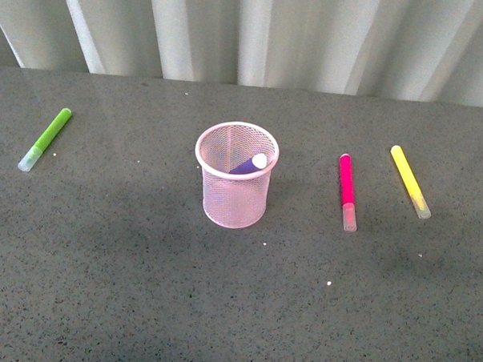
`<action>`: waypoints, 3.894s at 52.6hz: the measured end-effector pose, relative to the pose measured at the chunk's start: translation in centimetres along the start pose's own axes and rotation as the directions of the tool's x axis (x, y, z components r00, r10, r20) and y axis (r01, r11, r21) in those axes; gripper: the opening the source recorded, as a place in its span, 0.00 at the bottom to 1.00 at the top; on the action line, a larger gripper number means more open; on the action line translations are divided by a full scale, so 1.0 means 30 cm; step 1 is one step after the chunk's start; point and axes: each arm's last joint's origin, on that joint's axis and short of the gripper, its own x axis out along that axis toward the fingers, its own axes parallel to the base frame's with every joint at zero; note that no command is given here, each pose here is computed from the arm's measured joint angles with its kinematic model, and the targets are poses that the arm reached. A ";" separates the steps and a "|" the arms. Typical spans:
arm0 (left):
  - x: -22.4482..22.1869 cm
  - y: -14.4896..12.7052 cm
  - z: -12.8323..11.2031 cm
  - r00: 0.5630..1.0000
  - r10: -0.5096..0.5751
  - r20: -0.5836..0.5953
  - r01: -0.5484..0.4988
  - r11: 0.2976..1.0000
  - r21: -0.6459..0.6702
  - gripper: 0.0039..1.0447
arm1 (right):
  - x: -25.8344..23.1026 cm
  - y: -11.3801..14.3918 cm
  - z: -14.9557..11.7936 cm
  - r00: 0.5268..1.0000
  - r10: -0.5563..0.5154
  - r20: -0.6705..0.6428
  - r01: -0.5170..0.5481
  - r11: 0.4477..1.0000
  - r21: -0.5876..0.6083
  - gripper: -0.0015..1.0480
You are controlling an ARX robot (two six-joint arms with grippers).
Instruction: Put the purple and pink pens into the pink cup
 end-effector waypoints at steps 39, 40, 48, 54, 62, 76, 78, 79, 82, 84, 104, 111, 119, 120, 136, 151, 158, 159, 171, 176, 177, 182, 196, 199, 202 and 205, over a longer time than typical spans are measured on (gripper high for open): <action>-0.063 -0.014 -0.015 0.999 -0.032 -0.030 0.032 0.999 0.000 0.03 | 0.000 0.000 0.000 1.000 0.000 0.000 0.000 1.000 0.000 0.93; -0.066 -0.014 -0.015 0.999 -0.032 -0.025 0.032 0.999 0.001 0.03 | 0.000 0.000 0.000 1.000 0.000 0.000 0.000 1.000 0.000 0.93; -0.074 -0.013 -0.009 1.000 -0.031 0.001 0.031 1.000 0.000 0.03 | 0.000 0.000 0.000 1.000 0.001 0.000 -0.001 1.000 0.000 0.93; -0.074 -0.014 -0.009 1.000 -0.031 0.000 0.031 1.000 0.000 0.03 | 0.000 0.000 0.000 1.000 0.000 0.000 0.000 1.000 0.000 0.93; -0.074 -0.014 -0.009 1.000 -0.031 0.000 0.031 1.000 0.000 0.13 | 0.000 0.000 0.000 1.000 0.000 0.000 0.000 1.000 0.000 0.93; -0.074 -0.014 -0.009 0.999 -0.032 -0.001 0.032 0.999 0.000 0.56 | 0.069 -0.019 0.110 0.980 0.010 0.196 -0.025 0.997 0.074 0.93; -0.074 -0.014 -0.009 0.999 -0.032 -0.001 0.032 0.999 0.000 0.61 | 0.101 -0.027 0.150 0.972 -0.014 0.233 -0.004 0.997 0.079 0.93; -0.074 -0.014 -0.009 0.999 -0.032 -0.001 0.032 0.999 0.000 0.65 | 0.126 -0.031 0.179 0.966 -0.029 0.257 0.009 0.997 0.081 0.93; -0.074 -0.014 -0.009 1.000 -0.031 -0.001 0.031 1.000 0.000 0.75 | 0.224 -0.045 0.277 0.943 -0.069 0.325 0.040 0.995 0.095 0.93; -0.074 -0.014 -0.009 1.000 -0.031 -0.001 0.031 1.000 0.000 0.80 | 0.285 -0.052 0.322 0.933 -0.091 0.349 0.060 0.993 0.097 0.93; -0.074 -0.014 -0.009 1.000 -0.031 -0.001 0.031 1.000 0.003 0.94 | 1.164 -0.002 -0.058 0.847 -0.106 -0.522 0.110 0.994 -0.022 0.93; -0.074 -0.014 -0.009 1.000 -0.031 -0.001 0.031 1.000 0.003 0.94 | 1.185 0.093 -0.232 0.730 -0.012 -0.684 0.010 1.000 -0.006 0.93; -0.074 -0.014 -0.009 1.000 -0.031 -0.001 0.031 1.000 0.003 0.94 | 1.146 0.258 -0.361 0.639 0.094 -0.763 -0.103 0.994 0.036 0.93; -0.074 -0.014 -0.009 1.000 -0.031 -0.001 0.031 1.000 0.003 0.94 | 1.138 0.281 -0.366 0.637 0.112 -0.763 -0.119 0.992 0.046 0.93; -0.074 -0.014 -0.009 1.000 -0.031 -0.001 0.031 1.000 0.003 0.94 | 1.078 0.337 -0.415 0.602 0.152 -0.784 -0.115 0.988 0.103 0.93; -0.074 -0.014 -0.009 1.000 -0.031 -0.001 0.031 1.000 0.003 0.94 | 1.057 0.332 -0.447 0.595 0.162 -0.787 -0.072 0.986 0.149 0.93; -0.074 -0.014 -0.009 1.000 -0.031 -0.001 0.031 1.000 0.003 0.94 | 1.050 0.332 -0.489 0.572 0.155 -0.806 -0.055 0.987 0.151 0.93; -0.074 -0.014 -0.009 1.000 -0.031 -0.001 0.031 1.000 0.003 0.94 | 1.051 0.334 -0.488 0.573 0.156 -0.804 -0.054 0.987 0.153 0.93; -0.074 -0.014 -0.009 1.000 -0.031 -0.001 0.031 1.000 0.003 0.94 | 1.064 0.333 -0.494 0.587 0.155 -0.795 -0.040 0.986 0.163 0.93; -0.074 -0.014 -0.009 1.000 -0.031 -0.001 0.031 1.000 0.003 0.94 | 1.075 0.331 -0.498 0.594 0.150 -0.790 -0.035 0.986 0.161 0.93; -0.074 -0.014 -0.009 1.000 -0.031 -0.001 0.031 1.000 0.003 0.94 | 1.076 0.330 -0.499 0.595 0.150 -0.790 -0.034 0.986 0.161 0.93; -0.074 -0.014 -0.009 1.000 -0.031 -0.001 0.031 1.000 0.003 0.94 | 1.085 0.326 -0.503 0.598 0.146 -0.788 -0.031 0.987 0.160 0.93; -0.074 -0.014 -0.009 1.000 -0.031 -0.001 0.031 1.000 0.003 0.94 | 1.094 0.300 -0.507 0.604 0.127 -0.787 -0.009 0.988 0.153 0.67; -0.074 -0.014 -0.009 1.000 -0.031 -0.001 0.031 1.000 0.003 0.94 | 1.095 0.292 -0.507 0.604 0.127 -0.787 -0.005 0.988 0.155 0.60; -0.074 -0.014 -0.009 1.000 -0.031 -0.001 0.031 1.000 0.003 0.94 | 1.097 0.284 -0.508 0.604 0.124 -0.787 0.001 0.988 0.156 0.52; -0.074 -0.014 -0.009 1.000 -0.031 -0.001 0.031 1.000 0.003 0.94 | 1.098 0.278 -0.510 0.603 0.121 -0.788 0.005 0.988 0.155 0.45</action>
